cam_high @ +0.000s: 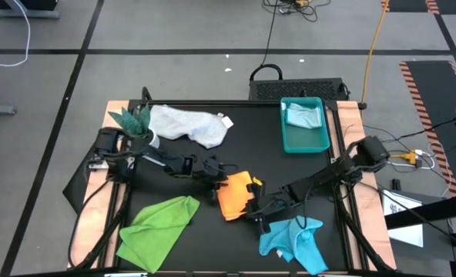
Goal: Fold microfiber towels
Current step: Fold the orange microfiber cloth
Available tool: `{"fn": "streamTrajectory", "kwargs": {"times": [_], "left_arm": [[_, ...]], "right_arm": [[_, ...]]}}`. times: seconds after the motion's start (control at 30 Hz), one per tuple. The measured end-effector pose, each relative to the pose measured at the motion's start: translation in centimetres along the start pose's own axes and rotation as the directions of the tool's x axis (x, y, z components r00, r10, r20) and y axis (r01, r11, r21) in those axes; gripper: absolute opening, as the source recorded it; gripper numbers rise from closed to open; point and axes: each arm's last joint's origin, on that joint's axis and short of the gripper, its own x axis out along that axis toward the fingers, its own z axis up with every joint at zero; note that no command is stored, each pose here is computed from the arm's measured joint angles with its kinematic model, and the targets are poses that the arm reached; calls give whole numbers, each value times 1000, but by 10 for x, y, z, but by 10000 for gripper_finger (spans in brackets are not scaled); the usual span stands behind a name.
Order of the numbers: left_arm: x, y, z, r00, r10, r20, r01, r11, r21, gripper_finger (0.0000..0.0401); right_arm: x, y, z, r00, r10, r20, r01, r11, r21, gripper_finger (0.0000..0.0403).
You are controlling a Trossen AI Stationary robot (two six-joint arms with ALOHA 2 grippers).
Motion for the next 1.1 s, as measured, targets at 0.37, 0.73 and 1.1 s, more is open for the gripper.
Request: {"fn": "streamTrajectory", "kwargs": {"times": [0.37,0.73,1.1], "left_arm": [[5,-22,5,993,-74,92,64,992,111,115],[2,-44,8,990,-66,122,41,980,192,115],[-22,-47,21,986,87,141,-116,971,209,115]], "right_arm": [[-9,-8,5,995,96,-15,-93,986,140,5],[-7,-30,5,994,108,-19,-100,965,243,6],[-8,-71,4,995,102,-11,-91,925,369,6]]}}
